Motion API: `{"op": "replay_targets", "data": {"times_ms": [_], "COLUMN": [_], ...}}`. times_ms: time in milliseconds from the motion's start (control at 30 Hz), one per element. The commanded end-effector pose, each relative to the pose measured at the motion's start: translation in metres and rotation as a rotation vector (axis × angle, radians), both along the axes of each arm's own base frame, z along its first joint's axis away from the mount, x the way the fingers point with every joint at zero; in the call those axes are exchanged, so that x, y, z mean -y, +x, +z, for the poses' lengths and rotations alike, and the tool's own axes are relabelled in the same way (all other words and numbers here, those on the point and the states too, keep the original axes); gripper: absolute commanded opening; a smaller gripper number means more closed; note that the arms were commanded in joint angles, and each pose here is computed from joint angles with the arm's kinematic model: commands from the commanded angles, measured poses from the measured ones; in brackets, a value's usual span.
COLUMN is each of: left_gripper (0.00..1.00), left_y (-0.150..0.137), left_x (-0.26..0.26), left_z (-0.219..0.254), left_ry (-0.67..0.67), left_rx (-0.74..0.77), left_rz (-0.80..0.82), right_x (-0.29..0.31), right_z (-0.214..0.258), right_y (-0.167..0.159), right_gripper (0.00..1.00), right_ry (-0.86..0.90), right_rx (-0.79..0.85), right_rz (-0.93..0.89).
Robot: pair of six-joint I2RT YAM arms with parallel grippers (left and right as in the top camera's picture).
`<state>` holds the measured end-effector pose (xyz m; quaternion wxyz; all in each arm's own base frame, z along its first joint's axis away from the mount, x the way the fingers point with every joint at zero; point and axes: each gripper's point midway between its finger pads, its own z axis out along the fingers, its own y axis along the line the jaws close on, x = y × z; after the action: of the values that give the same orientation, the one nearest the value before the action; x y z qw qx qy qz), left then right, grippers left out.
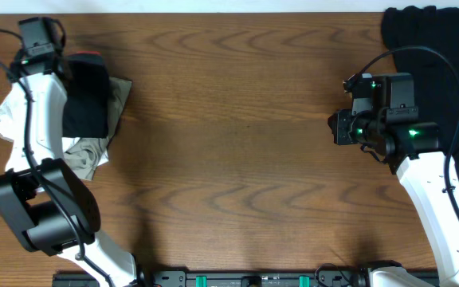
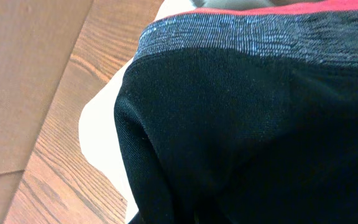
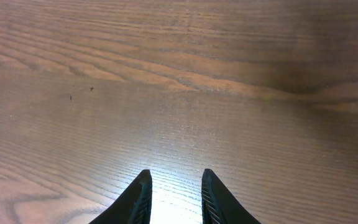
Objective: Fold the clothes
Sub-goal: 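Release with the right gripper and carry the bundle left with the left gripper, then lower the bundle onto the folded clothes stack with the left gripper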
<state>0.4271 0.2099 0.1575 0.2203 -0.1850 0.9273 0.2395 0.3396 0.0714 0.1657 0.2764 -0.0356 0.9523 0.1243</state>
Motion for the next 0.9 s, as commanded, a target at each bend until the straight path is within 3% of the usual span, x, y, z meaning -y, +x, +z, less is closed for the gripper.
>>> {"op": "replay_targets", "data": {"times_ms": [0, 100, 167, 400, 533, 700, 767, 867], "left_gripper": [0.07, 0.08, 0.23, 0.60, 0.61, 0.62, 0.73, 0.80], "left_y": [-0.007, -0.017, -0.023, -0.045, -0.048, -0.020, -0.008, 0.008], "left_x": [-0.018, -0.029, -0.035, -0.057, -0.058, -0.038, -0.031, -0.020], "left_z": [0.023, 0.014, 0.007, -0.004, -0.008, -0.003, 0.003, 0.014], "left_ry": [-0.036, -0.085, -0.112, -0.164, -0.233, -0.403, -0.460, -0.560], "left_rx": [0.085, 0.084, 0.072, 0.090, 0.117, 0.236, 0.292, 0.382], "left_rz": [0.058, 0.115, 0.128, 0.267, 0.283, 0.159, 0.110, 0.015], "right_x": [0.005, 0.006, 0.006, 0.006, 0.006, 0.007, 0.007, 0.007], "right_z": [0.006, 0.005, 0.005, 0.005, 0.005, 0.005, 0.005, 0.004], "right_y": [0.002, 0.002, 0.001, 0.001, 0.002, 0.002, 0.001, 0.000], "right_gripper": [0.25, 0.25, 0.25, 0.26, 0.25, 0.26, 0.26, 0.26], "right_ry": [-0.016, -0.016, -0.016, -0.017, -0.017, -0.020, -0.020, -0.021], "right_rx": [0.022, 0.020, 0.017, 0.017, 0.018, 0.018, 0.017, 0.010], "right_rz": [-0.005, -0.007, -0.007, -0.007, -0.008, -0.010, -0.010, -0.011]}}
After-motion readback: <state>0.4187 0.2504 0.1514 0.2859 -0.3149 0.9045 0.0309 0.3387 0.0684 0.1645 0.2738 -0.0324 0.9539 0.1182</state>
